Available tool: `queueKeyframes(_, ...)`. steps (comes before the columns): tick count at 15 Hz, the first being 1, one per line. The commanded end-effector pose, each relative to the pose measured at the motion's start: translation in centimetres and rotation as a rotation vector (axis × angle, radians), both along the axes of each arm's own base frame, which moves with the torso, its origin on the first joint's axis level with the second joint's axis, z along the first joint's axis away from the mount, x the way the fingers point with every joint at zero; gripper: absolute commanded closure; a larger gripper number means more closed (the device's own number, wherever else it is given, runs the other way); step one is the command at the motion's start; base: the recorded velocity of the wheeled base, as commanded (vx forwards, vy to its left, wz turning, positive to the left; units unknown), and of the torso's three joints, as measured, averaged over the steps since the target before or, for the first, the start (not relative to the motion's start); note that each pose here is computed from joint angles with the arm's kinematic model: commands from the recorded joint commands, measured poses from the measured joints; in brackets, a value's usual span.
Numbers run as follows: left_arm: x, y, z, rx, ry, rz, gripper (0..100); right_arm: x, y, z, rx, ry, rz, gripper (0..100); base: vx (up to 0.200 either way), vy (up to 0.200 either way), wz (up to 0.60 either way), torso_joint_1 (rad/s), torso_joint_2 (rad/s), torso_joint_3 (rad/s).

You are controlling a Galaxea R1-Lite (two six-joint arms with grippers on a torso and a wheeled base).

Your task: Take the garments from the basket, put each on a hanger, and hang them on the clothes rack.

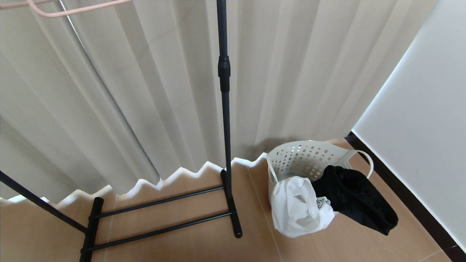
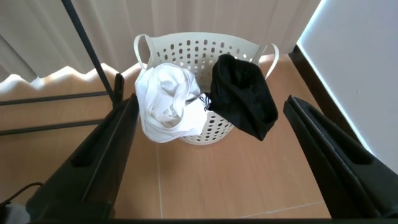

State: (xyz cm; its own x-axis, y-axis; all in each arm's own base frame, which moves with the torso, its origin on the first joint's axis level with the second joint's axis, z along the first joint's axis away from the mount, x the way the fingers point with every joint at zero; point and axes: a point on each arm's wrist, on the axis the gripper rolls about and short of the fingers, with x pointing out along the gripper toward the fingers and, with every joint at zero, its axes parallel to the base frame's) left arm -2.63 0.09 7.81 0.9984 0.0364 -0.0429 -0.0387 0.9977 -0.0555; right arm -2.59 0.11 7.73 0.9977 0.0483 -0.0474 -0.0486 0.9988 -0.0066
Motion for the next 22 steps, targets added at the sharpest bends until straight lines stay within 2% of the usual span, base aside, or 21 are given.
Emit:
queueKeyframes(1,0.0,0.0,0.0,-0.003,0.001,0.001,0,0.0,0.0,0.0,0.000,0.002,0.001,0,0.000,0.000,0.00,0.002,0.00,-0.193)
queueKeyframes(11,0.0,0.0,0.0,0.001,0.002,0.003,0,0.0,0.0,0.0,-0.023,-0.001,0.005,0,0.000,0.000,0.00,0.005,0.01,-0.196)
queueKeyframes(14,0.0,0.0,0.0,0.004,0.002,0.000,0,0.1,0.0,0.0,-0.031,0.022,0.007,0,0.000,0.000,0.00,0.002,0.00,-0.113)
queueKeyframes(15,0.0,0.0,0.0,0.004,0.000,0.000,0,0.5,0.0,0.2,-0.032,0.073,0.017,0,0.000,0.000,0.00,0.000,0.00,0.000)
queueKeyframes(16,0.0,0.0,0.0,0.004,0.002,0.000,0,1.2,0.0,0.3,-0.035,0.164,0.037,0,0.000,0.000,0.00,0.000,0.00,0.000)
queueKeyframes(17,0.0,0.0,0.0,0.004,0.000,0.000,0,2.6,0.0,0.4,-0.043,0.319,0.090,0,0.000,0.000,0.00,0.000,0.00,0.000)
queueKeyframes(18,0.0,0.0,0.0,0.004,0.000,0.000,0,4.1,0.3,0.8,-0.055,0.428,0.162,0,0.000,0.000,0.00,0.000,0.00,0.000)
queueKeyframes(19,0.0,0.0,0.0,0.004,0.000,0.002,0,4.4,0.3,0.9,-0.059,0.440,0.174,0,0.000,0.000,0.00,0.000,0.00,0.000)
queueKeyframes(20,0.0,0.0,0.0,0.004,0.000,0.000,0,7.6,1.2,1.9,-0.088,0.528,0.259,0,0.000,0.000,0.00,0.000,0.00,0.000)
queueKeyframes(22,0.0,0.0,0.0,0.004,0.002,0.000,0,13.0,2.7,3.2,-0.146,0.613,0.281,0,0.000,0.000,0.00,0.000,0.00,0.000)
